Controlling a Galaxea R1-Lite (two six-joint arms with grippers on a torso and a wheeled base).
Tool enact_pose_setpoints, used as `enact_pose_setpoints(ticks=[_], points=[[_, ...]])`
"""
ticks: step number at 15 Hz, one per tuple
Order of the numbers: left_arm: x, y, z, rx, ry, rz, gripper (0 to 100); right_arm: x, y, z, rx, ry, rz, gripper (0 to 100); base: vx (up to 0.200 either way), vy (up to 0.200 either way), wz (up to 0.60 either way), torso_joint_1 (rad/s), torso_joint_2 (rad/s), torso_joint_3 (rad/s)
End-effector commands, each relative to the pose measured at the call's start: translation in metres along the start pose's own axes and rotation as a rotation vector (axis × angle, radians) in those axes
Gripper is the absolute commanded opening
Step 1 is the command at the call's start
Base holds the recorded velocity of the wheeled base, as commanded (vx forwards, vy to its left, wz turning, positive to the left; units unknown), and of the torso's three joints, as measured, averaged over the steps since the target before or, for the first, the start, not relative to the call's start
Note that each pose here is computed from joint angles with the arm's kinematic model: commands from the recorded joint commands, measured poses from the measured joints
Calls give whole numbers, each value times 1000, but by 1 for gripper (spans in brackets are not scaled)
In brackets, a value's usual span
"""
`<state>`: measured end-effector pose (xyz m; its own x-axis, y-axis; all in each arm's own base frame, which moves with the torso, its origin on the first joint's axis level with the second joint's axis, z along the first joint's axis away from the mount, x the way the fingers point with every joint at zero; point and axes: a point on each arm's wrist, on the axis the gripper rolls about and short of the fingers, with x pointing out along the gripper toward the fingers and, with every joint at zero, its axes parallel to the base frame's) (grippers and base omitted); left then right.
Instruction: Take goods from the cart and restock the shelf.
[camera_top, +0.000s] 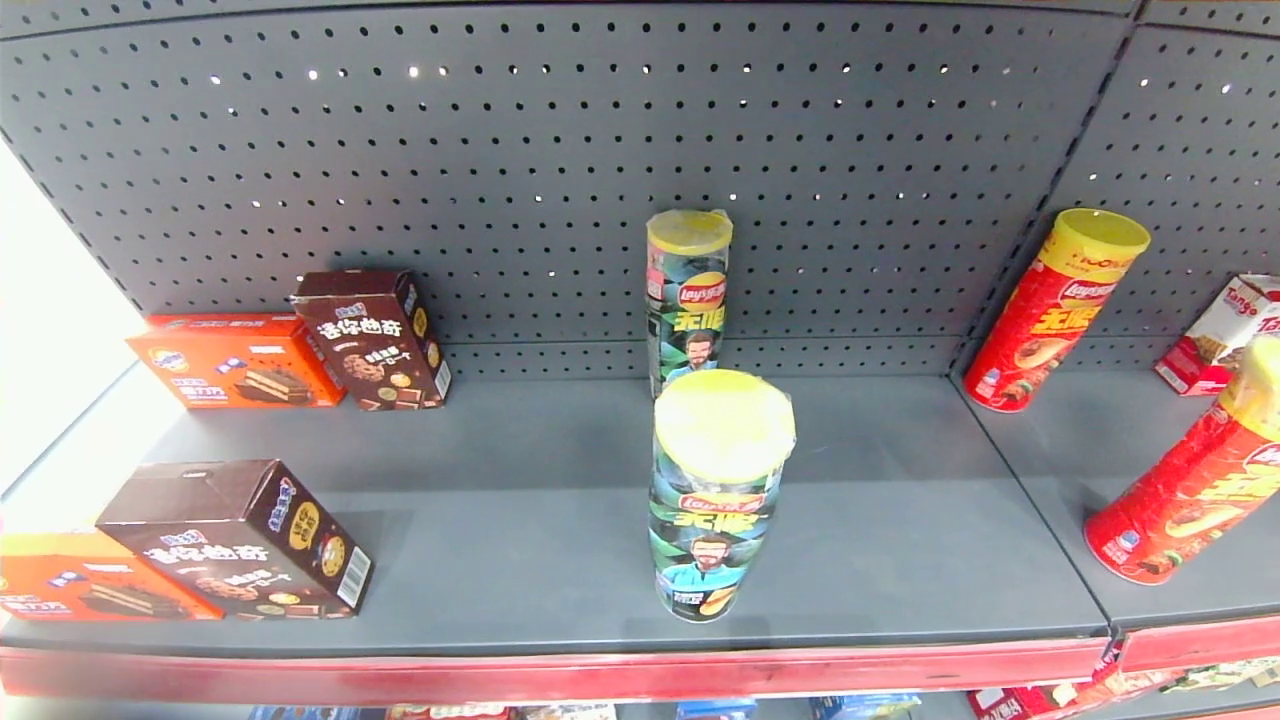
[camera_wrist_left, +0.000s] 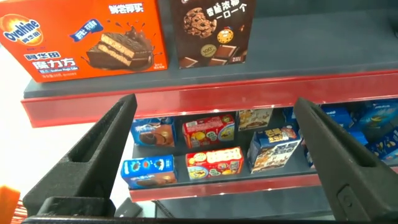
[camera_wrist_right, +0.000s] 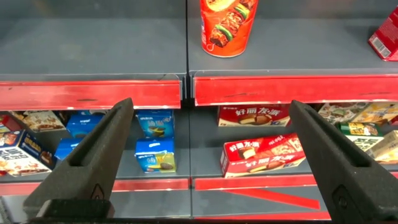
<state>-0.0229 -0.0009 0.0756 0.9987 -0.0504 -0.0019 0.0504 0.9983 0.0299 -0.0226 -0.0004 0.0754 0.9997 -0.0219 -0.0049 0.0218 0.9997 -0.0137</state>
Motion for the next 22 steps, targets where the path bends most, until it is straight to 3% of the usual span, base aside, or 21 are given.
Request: enact_pose_setpoints(ticks=[1, 22], points=[[0, 0, 0, 1, 0, -2, 100, 0, 0, 0, 0, 1, 0, 100, 0, 0, 0, 0, 0, 0], [0, 0, 0, -12, 0, 12, 100, 0, 0, 0, -2, 1, 2, 100, 0, 0, 0, 0, 0, 0]])
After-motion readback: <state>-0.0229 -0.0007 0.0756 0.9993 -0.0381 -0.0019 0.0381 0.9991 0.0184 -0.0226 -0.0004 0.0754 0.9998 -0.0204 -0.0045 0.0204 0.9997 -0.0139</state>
